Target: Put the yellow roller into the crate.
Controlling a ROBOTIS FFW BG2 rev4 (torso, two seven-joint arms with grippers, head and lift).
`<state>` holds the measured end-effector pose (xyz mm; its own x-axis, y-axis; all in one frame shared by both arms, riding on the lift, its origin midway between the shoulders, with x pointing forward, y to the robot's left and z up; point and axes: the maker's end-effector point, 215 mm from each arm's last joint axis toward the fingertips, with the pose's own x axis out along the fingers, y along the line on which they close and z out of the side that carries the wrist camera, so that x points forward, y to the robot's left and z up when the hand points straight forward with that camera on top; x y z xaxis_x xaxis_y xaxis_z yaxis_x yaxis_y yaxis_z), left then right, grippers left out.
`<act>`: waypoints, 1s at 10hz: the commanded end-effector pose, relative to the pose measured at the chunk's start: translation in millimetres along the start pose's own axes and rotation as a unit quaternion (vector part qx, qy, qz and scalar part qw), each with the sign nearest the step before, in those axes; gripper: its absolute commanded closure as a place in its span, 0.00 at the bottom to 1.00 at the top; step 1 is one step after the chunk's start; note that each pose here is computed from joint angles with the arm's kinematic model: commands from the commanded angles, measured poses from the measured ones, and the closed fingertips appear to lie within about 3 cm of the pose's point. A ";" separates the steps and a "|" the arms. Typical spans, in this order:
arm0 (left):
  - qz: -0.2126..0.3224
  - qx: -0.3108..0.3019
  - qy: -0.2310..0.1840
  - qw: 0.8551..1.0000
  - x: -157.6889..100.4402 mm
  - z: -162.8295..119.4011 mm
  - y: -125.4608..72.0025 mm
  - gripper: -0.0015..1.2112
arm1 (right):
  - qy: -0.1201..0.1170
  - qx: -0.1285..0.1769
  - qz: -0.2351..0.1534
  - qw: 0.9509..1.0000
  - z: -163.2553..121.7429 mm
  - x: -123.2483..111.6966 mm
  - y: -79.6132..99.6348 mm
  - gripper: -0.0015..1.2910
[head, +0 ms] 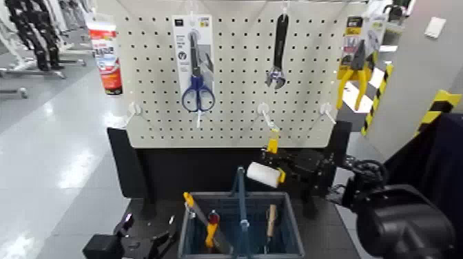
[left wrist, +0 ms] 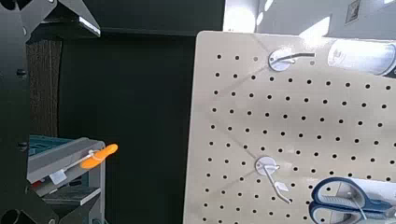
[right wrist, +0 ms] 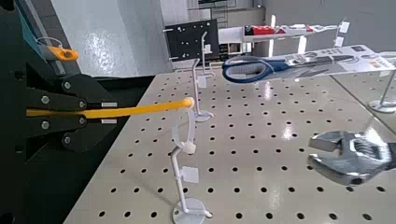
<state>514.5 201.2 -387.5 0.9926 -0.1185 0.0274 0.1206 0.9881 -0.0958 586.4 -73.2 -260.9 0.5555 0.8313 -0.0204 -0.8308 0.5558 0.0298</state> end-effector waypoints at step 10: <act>-0.004 0.000 0.002 1.000 1.4 -0.8 -4.4 0.10 | 0.041 0.099 -0.025 0.994 -61.8 -52.3 26.5 0.98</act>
<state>514.9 197.7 -388.0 0.9919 -0.1245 0.0251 0.1264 0.9871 -0.0979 533.1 -102.0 -307.1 0.5845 0.8060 -0.0938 -0.7810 0.5901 0.2046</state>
